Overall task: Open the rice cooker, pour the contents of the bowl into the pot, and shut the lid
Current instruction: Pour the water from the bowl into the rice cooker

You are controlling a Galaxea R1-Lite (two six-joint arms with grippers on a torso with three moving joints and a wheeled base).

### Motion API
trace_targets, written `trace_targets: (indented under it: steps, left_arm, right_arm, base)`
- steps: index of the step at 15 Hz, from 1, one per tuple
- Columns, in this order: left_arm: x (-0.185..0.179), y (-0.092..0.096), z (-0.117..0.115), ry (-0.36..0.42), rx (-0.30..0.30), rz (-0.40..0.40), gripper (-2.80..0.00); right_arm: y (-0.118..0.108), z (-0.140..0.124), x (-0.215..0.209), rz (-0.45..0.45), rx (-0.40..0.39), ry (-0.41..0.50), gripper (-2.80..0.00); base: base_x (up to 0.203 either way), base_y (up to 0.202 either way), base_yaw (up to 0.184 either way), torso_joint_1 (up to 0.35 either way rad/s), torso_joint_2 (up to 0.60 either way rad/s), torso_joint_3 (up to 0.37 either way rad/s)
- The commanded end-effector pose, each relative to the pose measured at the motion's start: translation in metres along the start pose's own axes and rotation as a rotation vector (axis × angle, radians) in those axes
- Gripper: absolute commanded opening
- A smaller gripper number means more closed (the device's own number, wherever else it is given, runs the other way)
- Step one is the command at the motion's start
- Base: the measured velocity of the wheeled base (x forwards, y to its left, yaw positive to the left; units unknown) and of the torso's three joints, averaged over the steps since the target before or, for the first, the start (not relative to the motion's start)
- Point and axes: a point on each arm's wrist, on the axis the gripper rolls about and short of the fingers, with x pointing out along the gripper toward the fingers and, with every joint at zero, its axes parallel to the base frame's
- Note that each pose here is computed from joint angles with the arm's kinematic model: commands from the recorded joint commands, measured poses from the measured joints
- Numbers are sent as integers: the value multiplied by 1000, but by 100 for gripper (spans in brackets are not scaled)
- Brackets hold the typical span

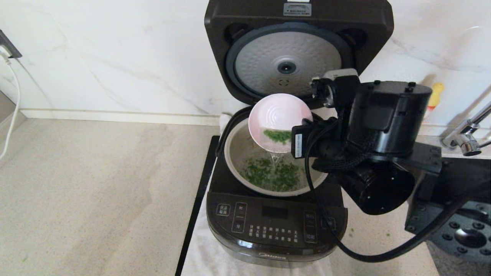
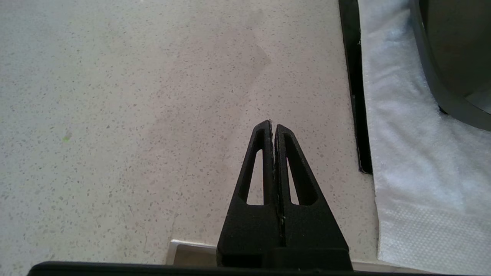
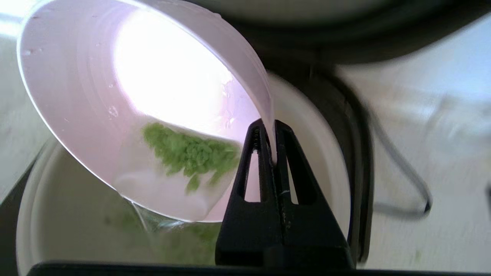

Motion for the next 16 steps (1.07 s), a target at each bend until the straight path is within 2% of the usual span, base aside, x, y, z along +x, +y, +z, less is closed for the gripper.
trace_targets:
  steps: [1, 4, 5, 6, 11, 16]
  left_arm:
    - [0, 0, 0, -2, -1, 0, -280]
    - [0, 0, -1, -1, -1, 0, -280]
    - [0, 0, 0, -2, -1, 0, -280]
    - [0, 0, 0, -2, -1, 0, -280]
    - [0, 0, 0, -2, -1, 0, -280]
    - [0, 0, 0, -1, -1, 0, -280]
  right_arm:
    - [5, -9, 0, -17, -2, -182, -280]
    - [11, -34, 5, -63, -80, -318, -280]
    - [13, -46, 6, -71, -150, -316, -280]
    - [13, -49, 5, -68, -168, -309, -280]
    - [17, -45, 3, -58, -163, -322, -280]
    - [14, -24, -4, -65, -136, -372, -280]
  base:
    - [0, 0, 0, 0, 0, 0]
    - [0, 0, 0, 0, 0, 0]
    - [0, 0, 0, 0, 0, 0]
    - [0, 0, 0, 0, 0, 0]
    - [0, 0, 0, 0, 0, 0]
    - [0, 0, 0, 0, 0, 0]
